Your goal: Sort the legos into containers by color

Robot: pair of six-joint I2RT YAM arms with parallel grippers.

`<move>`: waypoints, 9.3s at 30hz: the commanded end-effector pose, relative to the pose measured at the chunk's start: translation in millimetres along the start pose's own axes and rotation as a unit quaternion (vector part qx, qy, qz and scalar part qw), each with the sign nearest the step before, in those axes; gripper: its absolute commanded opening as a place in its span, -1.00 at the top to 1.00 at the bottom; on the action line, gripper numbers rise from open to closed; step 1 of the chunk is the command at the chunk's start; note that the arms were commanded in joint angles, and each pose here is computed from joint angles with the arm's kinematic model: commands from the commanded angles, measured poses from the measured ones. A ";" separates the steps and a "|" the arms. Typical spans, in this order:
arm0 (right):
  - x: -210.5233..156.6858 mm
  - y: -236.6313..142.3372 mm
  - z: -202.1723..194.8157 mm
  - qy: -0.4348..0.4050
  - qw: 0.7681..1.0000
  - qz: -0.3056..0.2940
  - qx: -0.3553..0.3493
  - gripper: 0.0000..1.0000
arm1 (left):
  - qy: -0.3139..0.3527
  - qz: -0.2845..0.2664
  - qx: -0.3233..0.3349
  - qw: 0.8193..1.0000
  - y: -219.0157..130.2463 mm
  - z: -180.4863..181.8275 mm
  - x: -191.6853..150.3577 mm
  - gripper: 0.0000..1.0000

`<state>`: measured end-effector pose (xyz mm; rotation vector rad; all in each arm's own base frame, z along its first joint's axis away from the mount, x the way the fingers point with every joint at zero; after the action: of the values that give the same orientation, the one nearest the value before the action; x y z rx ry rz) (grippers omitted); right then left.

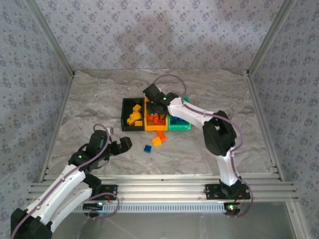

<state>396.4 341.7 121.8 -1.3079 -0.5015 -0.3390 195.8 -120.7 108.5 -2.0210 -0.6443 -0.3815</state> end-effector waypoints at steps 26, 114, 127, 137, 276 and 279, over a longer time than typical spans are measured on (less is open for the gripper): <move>-36.3 -124.1 -71.9 0.079 0.993 -0.086 0.022 -0.62 | 0.279 0.154 0.071 0.945 91.6 -76.0 -45.7 -0.65; -152.6 -30.1 -10.3 -0.056 0.997 0.042 -0.035 -0.40 | 0.102 -0.027 0.057 0.993 -32.2 -23.6 8.0 -1.00; -166.7 -36.7 42.0 -0.078 0.995 0.054 0.030 -0.32 | 0.091 -0.035 0.063 0.993 -36.2 -14.1 12.5 -0.99; -171.8 -11.9 26.8 -0.061 0.995 0.083 -0.008 -0.42 | 0.083 -0.035 0.067 0.994 -34.9 -8.6 11.7 -0.99; -128.1 -98.9 19.5 -0.076 0.990 -0.008 0.120 0.45 | 0.031 -0.037 0.058 0.997 -23.3 1.2 3.2 -0.99; -90.4 -98.0 16.0 -0.060 0.993 -0.039 0.095 0.44 | 0.029 -0.038 0.061 0.997 -23.9 1.8 3.8 -1.00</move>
<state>242.3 334.4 139.0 -1.1049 -0.6573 -0.2000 180.1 -109.6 120.8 -1.8717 -0.6534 -0.4326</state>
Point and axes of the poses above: each hand's point on the last joint's axis, 136 mm out from that joint toward the fingers, its own y axis out along the fingers, its own z axis along the line the jaws close on, x = y × z, the point moved 1 cm from there along -y, back along the fingers, and after that the axes turned 4 degrees about y, right-handed, at the moved point
